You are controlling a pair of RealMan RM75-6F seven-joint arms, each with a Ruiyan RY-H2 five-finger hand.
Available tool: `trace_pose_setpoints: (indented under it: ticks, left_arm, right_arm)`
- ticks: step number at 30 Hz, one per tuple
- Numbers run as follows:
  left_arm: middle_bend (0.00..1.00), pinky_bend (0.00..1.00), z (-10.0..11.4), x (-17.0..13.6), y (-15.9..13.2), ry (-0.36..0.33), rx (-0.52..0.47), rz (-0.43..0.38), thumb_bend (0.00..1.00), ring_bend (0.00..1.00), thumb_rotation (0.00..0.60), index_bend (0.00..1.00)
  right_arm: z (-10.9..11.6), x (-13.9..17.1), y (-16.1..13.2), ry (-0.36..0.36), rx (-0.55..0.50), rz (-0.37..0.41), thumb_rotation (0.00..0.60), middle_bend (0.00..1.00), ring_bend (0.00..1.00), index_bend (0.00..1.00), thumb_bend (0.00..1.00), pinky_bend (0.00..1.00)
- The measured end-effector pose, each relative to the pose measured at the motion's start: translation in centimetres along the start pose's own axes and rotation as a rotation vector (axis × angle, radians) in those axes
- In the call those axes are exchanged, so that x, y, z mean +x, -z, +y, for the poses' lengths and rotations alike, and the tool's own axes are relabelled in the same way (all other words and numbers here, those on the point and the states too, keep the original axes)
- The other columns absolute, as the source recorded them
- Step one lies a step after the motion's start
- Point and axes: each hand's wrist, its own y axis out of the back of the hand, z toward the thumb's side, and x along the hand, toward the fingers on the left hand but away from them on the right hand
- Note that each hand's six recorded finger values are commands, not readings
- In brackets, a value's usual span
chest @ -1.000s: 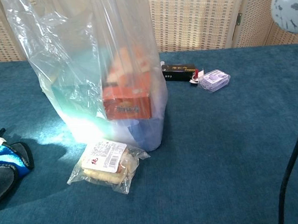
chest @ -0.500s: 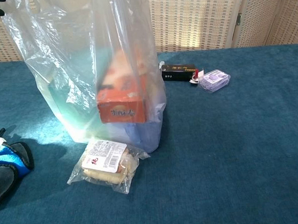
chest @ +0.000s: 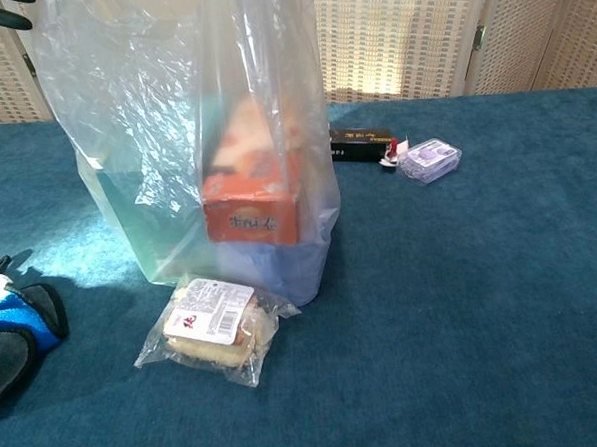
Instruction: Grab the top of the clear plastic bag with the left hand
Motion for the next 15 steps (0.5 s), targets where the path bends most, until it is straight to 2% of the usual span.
trace_pose_setpoints:
  ticks: [3,9,15]
  left_arm:
    - [0.19,0.18,0.8,-0.1,0.3,-0.035,0.022,0.017,0.28,0.21,0.246,0.16]
    - [0.2,0.19,2.0,-0.7,0.9,-0.09,0.099,0.06,0.28,0.22,0.156,0.16]
    - [0.2,0.19,3.3,-1.3,1.6,-0.165,0.128,0.094,0.28,0.22,0.145,0.16]
  right_arm:
    - [0.0,0.1,0.0,-0.002,-0.002,0.0,0.6,0.32,0.24,0.22,0.41,0.26]
    - [0.0,0.3,0.0,-0.01,-0.002,0.002,0.6,0.32,0.24,0.22,0.41,0.26]
    - [0.3,0.4,0.0,-0.01,-0.001,0.0,0.6,0.32,0.24,0.22,0.41,0.26]
